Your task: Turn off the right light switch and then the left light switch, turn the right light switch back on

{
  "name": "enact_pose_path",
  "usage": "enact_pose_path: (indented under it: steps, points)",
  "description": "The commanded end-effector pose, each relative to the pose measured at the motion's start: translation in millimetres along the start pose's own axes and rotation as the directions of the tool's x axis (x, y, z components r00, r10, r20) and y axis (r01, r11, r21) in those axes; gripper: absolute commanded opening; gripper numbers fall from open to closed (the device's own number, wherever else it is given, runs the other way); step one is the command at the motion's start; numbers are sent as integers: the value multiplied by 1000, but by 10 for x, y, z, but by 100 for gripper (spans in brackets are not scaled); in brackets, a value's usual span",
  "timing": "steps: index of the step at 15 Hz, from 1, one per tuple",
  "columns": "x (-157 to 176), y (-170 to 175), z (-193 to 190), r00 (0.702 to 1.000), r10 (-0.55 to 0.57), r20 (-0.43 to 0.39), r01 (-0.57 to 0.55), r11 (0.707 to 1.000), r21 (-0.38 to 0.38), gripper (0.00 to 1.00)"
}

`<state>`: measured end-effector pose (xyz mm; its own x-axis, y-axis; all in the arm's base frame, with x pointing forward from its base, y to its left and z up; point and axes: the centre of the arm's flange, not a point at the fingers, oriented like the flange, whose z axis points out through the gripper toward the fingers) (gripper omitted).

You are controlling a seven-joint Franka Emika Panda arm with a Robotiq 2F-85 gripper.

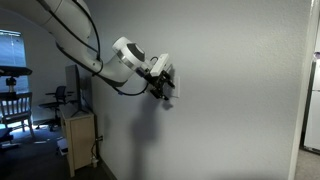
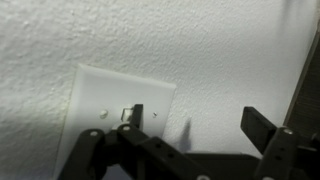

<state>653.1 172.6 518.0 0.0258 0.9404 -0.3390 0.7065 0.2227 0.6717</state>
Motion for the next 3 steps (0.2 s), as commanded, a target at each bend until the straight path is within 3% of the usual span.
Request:
enact_pose_path:
  steps: [1, 3]
  points:
    - [-191, 147, -197, 1000, 0, 28, 1, 999, -50, 100]
    - [-194, 144, -199, 1000, 2, 28, -1, 999, -52, 100]
